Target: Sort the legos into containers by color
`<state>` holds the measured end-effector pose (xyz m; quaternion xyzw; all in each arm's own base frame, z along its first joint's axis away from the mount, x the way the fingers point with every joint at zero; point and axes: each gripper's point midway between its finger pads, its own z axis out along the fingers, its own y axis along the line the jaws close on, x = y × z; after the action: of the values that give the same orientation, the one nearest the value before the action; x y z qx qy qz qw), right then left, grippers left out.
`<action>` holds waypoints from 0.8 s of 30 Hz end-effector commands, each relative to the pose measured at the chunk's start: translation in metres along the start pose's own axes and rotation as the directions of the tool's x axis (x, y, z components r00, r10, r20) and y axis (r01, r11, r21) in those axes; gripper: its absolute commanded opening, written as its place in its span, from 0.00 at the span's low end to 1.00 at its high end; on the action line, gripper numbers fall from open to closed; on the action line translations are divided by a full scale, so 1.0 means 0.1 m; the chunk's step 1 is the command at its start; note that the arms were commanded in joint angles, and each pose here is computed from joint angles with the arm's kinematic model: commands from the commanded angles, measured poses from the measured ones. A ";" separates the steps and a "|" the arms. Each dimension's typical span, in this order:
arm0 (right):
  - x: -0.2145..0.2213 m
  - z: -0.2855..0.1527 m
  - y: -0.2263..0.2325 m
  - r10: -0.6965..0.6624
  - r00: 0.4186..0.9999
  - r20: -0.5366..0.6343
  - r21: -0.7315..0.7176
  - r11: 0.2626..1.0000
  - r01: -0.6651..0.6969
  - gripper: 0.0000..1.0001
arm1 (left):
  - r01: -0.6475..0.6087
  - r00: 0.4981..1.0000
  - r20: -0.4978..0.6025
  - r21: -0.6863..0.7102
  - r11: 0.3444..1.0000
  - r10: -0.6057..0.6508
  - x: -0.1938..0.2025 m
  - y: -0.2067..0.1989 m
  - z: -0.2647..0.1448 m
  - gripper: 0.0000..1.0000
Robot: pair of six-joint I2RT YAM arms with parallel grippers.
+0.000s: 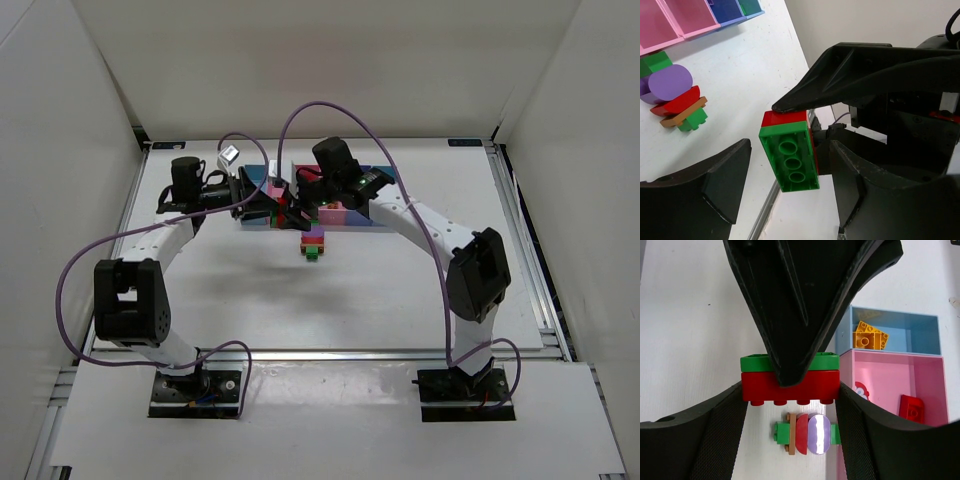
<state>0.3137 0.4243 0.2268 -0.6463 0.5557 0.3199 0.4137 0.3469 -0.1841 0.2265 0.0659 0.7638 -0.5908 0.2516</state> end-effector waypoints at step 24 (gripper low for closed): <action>-0.11 -0.01 -0.05 -0.035 0.999 0.022 0.021 0.999 0.035 0.36 | -0.083 0.996 0.021 0.026 0.996 0.083 -0.13 -0.15 -0.01 0.35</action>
<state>0.3199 0.4278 0.2232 -0.6494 0.5543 0.3111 0.4174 0.3518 -0.1833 0.2253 0.0573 0.7653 -0.5884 0.2545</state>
